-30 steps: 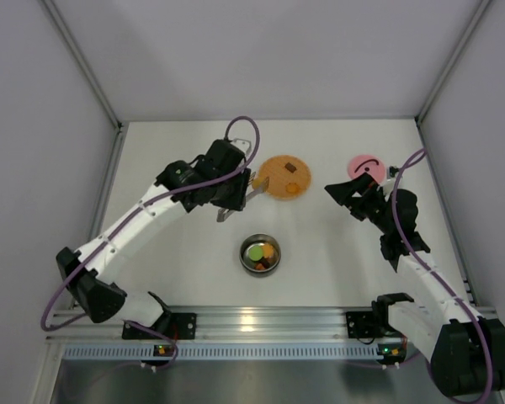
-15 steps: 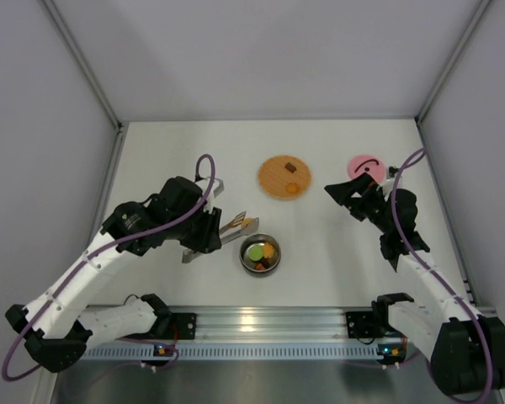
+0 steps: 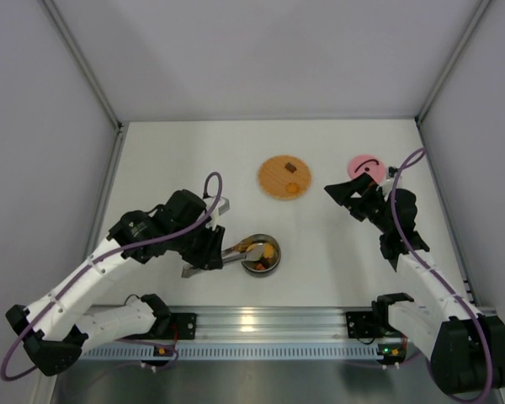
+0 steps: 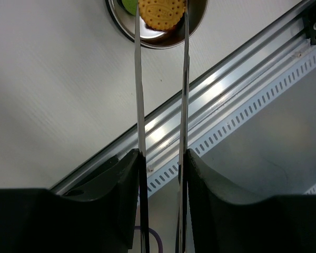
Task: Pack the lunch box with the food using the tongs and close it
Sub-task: Place the fake food in the packing box, then pick up the fake food from the plate.
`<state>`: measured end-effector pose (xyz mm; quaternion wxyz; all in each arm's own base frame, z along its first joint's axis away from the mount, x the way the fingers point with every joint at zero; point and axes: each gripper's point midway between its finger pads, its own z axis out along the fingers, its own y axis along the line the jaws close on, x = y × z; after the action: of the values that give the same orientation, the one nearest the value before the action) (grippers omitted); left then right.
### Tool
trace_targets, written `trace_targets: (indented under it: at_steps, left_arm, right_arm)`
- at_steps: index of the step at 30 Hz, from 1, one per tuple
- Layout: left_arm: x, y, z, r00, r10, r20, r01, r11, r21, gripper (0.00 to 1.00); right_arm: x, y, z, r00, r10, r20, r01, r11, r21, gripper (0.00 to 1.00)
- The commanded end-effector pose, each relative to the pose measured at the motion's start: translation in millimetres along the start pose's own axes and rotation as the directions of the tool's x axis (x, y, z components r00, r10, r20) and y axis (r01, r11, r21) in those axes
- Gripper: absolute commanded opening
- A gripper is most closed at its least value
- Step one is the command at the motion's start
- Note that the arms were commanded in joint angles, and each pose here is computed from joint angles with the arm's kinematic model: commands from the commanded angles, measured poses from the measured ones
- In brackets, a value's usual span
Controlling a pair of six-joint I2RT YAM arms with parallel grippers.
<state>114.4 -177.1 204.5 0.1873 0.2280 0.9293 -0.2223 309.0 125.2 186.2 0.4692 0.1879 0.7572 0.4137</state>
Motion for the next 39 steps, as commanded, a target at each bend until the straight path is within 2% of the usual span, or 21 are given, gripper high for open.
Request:
trace_targets:
  at_steps: [1, 17, 26, 29, 34, 39]
  left_arm:
    - [-1.2, -10.7, -1.1, 1.0, 0.014, 0.026, -0.015, 0.998, 0.056, 0.41]
    - [-16.0, -12.5, 5.6, 0.998, 0.012, 0.069, -0.015, 0.999, 0.048, 0.51]
    - [-35.1, -16.9, 8.2, 0.995, 0.018, 0.099, -0.023, 0.999, 0.045, 0.51]
    - [-52.8, -22.4, 3.8, 0.99, 0.022, 0.142, -0.029, 0.998, 0.048, 0.51]
    - [-103.8, -32.3, -5.4, 0.969, 0.032, 0.247, -0.038, 0.999, 0.021, 0.52]
    - [-143.2, -32.6, 17.5, 0.967, 0.026, 0.252, -0.018, 0.999, -0.034, 0.53]
  right_arm:
    - [-14.8, 15.2, 1.5, 0.998, -0.033, 0.051, 0.036, 0.998, -0.051, 0.99]
    - [-14.5, 15.7, 0.7, 0.998, -0.033, 0.052, 0.035, 0.998, -0.054, 0.99]
    - [-14.5, 16.8, 0.3, 0.998, -0.034, 0.052, 0.037, 0.998, -0.057, 0.99]
    - [-14.3, 16.4, 0.8, 0.998, -0.031, 0.052, 0.034, 0.998, -0.058, 0.99]
    - [-13.4, 16.5, 1.0, 0.998, -0.03, 0.05, 0.033, 0.998, -0.06, 1.0]
    - [-13.4, 17.1, 0.8, 0.998, -0.029, 0.049, 0.032, 0.998, -0.062, 0.99]
